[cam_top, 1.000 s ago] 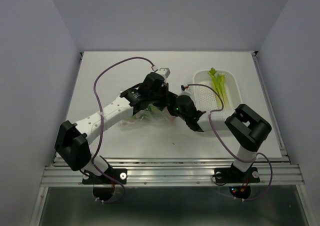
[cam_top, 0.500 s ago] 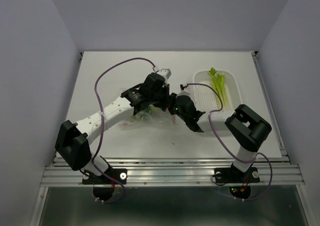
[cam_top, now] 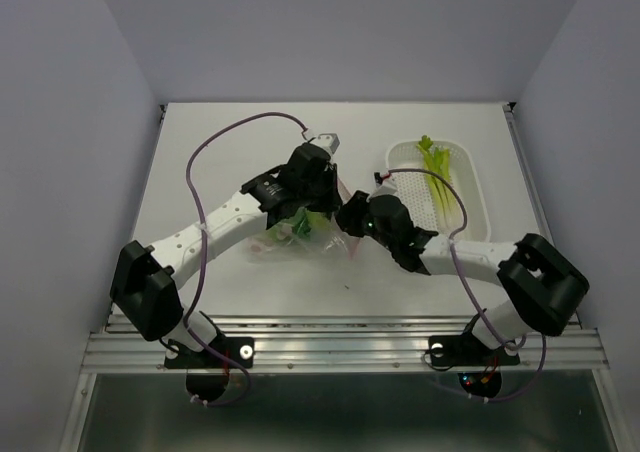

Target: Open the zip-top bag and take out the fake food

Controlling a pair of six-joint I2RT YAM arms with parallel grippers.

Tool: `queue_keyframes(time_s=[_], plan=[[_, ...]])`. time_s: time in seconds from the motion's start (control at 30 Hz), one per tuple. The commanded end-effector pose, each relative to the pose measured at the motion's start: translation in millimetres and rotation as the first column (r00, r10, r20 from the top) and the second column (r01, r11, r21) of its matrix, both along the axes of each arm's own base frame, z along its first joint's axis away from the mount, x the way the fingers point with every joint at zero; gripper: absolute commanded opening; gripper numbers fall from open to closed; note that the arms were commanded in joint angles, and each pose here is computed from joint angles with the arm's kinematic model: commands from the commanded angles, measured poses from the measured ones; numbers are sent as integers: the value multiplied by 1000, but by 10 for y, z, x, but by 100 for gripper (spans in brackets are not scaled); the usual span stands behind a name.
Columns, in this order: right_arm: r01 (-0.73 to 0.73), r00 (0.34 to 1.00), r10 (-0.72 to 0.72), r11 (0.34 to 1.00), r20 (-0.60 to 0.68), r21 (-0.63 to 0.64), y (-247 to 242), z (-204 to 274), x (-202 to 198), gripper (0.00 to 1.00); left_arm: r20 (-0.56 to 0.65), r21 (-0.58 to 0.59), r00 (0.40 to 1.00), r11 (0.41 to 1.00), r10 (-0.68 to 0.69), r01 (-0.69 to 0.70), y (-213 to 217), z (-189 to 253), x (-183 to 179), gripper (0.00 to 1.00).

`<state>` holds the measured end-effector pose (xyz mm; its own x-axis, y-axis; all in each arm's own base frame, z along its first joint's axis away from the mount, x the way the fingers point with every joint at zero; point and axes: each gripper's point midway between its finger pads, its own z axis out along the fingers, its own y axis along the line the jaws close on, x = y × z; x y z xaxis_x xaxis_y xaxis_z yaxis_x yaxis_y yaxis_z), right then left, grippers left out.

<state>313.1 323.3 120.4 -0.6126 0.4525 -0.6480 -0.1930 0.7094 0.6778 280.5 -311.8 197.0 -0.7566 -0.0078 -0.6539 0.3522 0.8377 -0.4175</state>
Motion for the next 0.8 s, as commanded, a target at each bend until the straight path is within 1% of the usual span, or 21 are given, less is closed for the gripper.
queue_keyframes(time_s=[0.0, 0.1, 0.17, 0.27, 0.3, 0.4, 0.47, 0.57, 0.6, 0.67, 0.7, 0.73, 0.77], plan=[[-73, 993, 66, 995, 100, 69, -55, 546, -242, 1, 69, 36, 992, 993, 109, -112, 205, 123, 267, 0], [-125, 987, 118, 990, 108, 61, -126, 656, -416, 1, 59, 45, 991, 991, 120, -123, 223, 79, 296, 0], [-147, 985, 142, 988, 94, 40, -180, 635, -511, 1, 61, 48, 989, 989, 133, -136, 248, 80, 321, 0], [-123, 989, 122, 992, 80, 8, -321, 660, -574, 1, 68, 38, 988, 989, 140, -143, 249, 117, 336, 0], [-96, 992, 97, 995, 76, -22, -407, 669, -572, 1, 69, 34, 987, 989, 142, -144, 247, 130, 337, 0], [-64, 993, 70, 996, 94, -65, -531, 700, -571, 1, 80, 35, 985, 987, 156, -159, 276, 166, 348, 0], [-64, 988, 75, 994, 134, -84, -605, 739, -601, 1, 82, 46, 982, 984, 168, -172, 314, 165, 357, 0], [-103, 969, 121, 990, 214, -94, -613, 848, -648, 1, 84, 45, 984, 986, 159, -163, 311, 179, 343, 0], [-129, 951, 142, 990, 276, -63, -566, 1002, -659, 1, 81, 39, 985, 987, 150, -154, 294, 188, 335, 0], [-157, 918, 168, 986, 360, -58, -576, 1106, -710, 1, 81, 35, 987, 989, 139, -142, 278, 193, 326, 0], [-185, 884, 179, 982, 431, -28, -538, 1278, -737, 1, 78, 32, 988, 990, 131, -134, 264, 195, 318, 0], [-201, 859, 189, 979, 477, -24, -532, 1356, -763, 1, 76, 28, 989, 992, 124, -126, 254, 197, 306, 0], [-198, 848, 174, 980, 500, -4, -557, 1387, -781, 1, 79, 25, 990, 992, 119, -122, 253, 204, 300, 0]])
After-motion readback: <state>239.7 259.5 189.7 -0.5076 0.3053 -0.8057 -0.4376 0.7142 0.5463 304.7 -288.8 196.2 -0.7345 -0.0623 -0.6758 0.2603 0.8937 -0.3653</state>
